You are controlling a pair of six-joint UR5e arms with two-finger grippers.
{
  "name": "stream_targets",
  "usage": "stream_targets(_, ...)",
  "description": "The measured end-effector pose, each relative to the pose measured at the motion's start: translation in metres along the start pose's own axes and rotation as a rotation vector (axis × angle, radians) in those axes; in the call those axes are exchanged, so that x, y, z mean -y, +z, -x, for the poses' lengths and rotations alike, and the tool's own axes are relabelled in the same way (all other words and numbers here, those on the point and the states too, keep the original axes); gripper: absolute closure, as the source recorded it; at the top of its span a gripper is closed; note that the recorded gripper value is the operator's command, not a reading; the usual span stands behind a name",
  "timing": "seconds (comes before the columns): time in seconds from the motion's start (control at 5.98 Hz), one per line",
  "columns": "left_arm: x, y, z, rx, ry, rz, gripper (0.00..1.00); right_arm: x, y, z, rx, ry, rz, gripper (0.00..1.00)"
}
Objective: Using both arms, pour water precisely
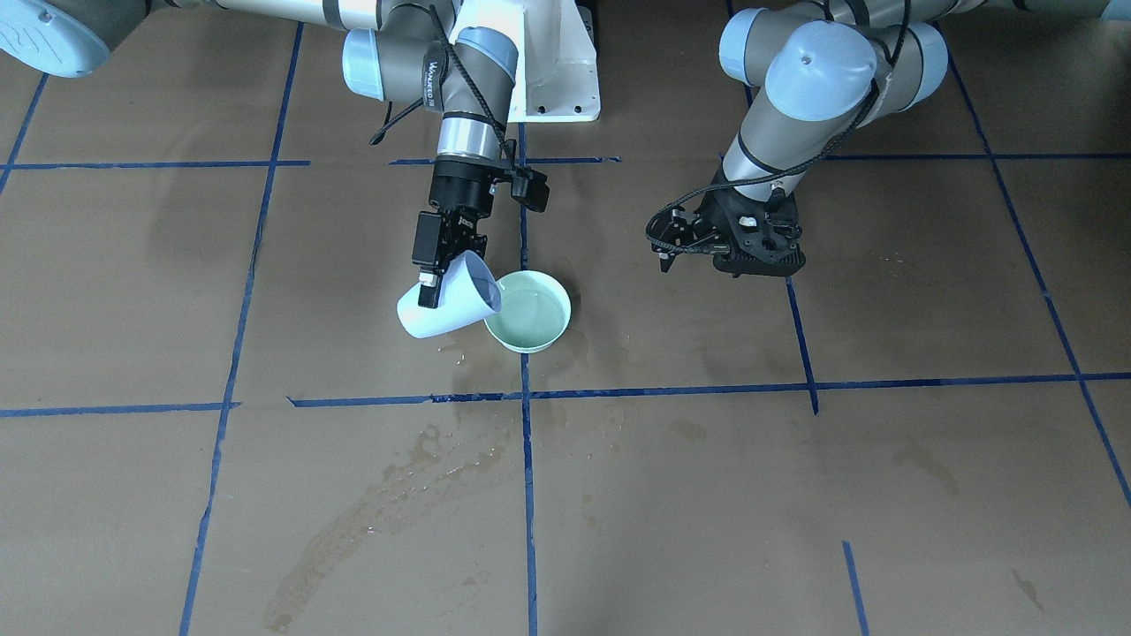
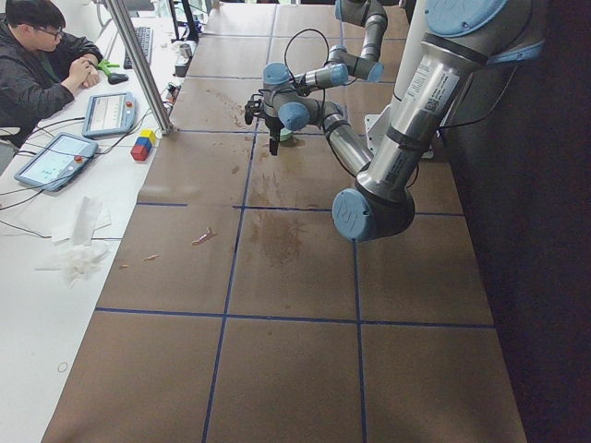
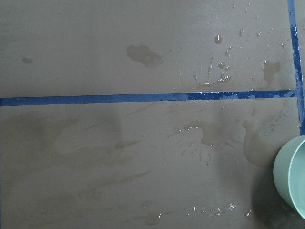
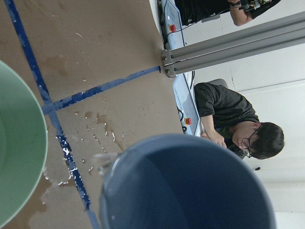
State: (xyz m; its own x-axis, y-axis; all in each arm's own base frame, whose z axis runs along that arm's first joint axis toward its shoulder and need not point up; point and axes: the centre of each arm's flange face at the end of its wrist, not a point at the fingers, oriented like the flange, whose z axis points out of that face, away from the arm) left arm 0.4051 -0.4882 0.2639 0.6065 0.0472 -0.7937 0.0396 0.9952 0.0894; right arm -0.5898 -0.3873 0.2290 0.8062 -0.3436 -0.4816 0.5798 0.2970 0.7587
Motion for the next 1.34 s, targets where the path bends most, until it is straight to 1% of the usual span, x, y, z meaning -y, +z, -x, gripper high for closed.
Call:
stream_targets(0.5,0.0000,-0.0001,0.0000,0.000,0.000,0.000,0.00,0.0018,-0.0054,0.0033,-0.027,-0.131,-0.006,1.00)
stream_targets(0.67,-0.0001,-0.0002,-0.0001,0.000,0.001,0.000,0.00,0.0011,-0.0056,0.0040,-0.030,-0.146,-0.006,1.00)
stream_targets(1.34,-0.0002,-0.0002,-0.0002,-0.001,0.001,0.000,0.00,-0.0010,-0.0050,0.0054,-0.032,-0.157,-0.004,1.00)
